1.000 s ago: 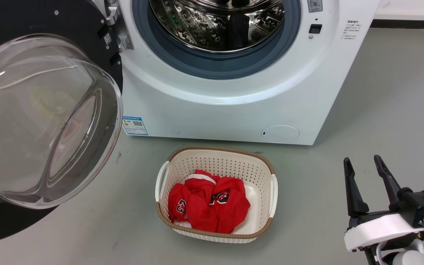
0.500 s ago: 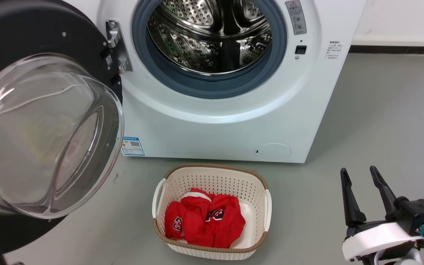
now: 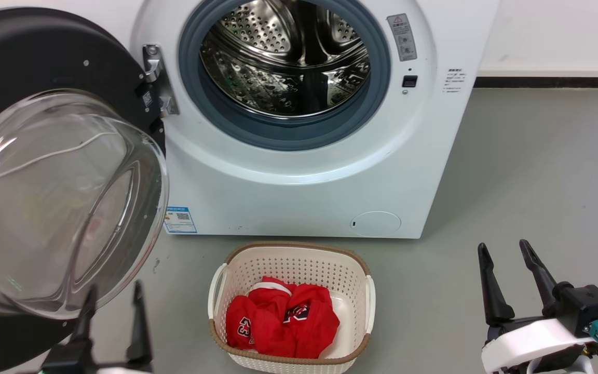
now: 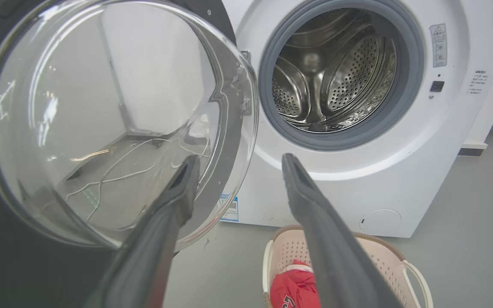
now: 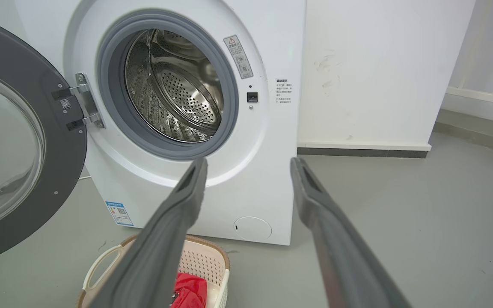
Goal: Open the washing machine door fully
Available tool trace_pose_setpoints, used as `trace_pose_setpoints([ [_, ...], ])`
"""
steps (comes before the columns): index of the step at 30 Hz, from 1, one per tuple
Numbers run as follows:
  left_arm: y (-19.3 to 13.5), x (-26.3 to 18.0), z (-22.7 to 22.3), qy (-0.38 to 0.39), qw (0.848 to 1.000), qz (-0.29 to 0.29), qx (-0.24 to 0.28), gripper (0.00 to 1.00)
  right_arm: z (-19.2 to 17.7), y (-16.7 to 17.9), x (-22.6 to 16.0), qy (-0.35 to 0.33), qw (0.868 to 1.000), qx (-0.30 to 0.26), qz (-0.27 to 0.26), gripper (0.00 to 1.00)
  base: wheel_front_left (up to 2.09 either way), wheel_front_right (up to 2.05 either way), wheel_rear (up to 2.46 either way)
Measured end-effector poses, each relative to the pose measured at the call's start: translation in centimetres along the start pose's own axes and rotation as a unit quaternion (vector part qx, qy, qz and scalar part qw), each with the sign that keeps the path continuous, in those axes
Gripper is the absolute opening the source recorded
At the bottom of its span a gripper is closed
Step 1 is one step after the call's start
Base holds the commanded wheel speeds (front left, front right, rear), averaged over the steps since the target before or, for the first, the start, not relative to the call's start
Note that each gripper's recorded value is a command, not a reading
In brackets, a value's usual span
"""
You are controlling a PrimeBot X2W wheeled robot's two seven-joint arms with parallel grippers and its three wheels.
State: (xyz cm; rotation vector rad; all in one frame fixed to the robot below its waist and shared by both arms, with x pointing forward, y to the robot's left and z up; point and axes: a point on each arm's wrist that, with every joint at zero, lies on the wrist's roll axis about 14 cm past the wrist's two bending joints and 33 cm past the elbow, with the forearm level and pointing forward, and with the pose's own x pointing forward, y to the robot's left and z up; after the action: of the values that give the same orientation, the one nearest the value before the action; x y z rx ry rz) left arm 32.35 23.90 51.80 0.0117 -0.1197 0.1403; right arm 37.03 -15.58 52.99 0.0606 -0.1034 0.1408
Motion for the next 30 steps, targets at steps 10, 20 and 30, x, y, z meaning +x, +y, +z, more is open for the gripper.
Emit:
trace_pose_setpoints([
  [10,-5.0,3.7,2.6,-0.046,0.996,-0.078,-0.005,1.00,0.4,-1.1,-1.2,0.001,1.000,-0.011,-0.018,1.00,0.00,0.00,0.00],
  [20,-5.5,4.3,1.0,-0.021,0.997,-0.078,-0.019,1.00,-0.3,-1.6,-1.8,0.013,1.000,-0.005,-0.027,1.00,0.00,0.00,0.00],
  [30,-5.7,4.2,0.9,-0.019,0.996,-0.079,-0.020,1.00,-0.4,-1.6,-1.8,0.015,0.999,-0.005,-0.029,1.00,0.00,0.00,0.00],
])
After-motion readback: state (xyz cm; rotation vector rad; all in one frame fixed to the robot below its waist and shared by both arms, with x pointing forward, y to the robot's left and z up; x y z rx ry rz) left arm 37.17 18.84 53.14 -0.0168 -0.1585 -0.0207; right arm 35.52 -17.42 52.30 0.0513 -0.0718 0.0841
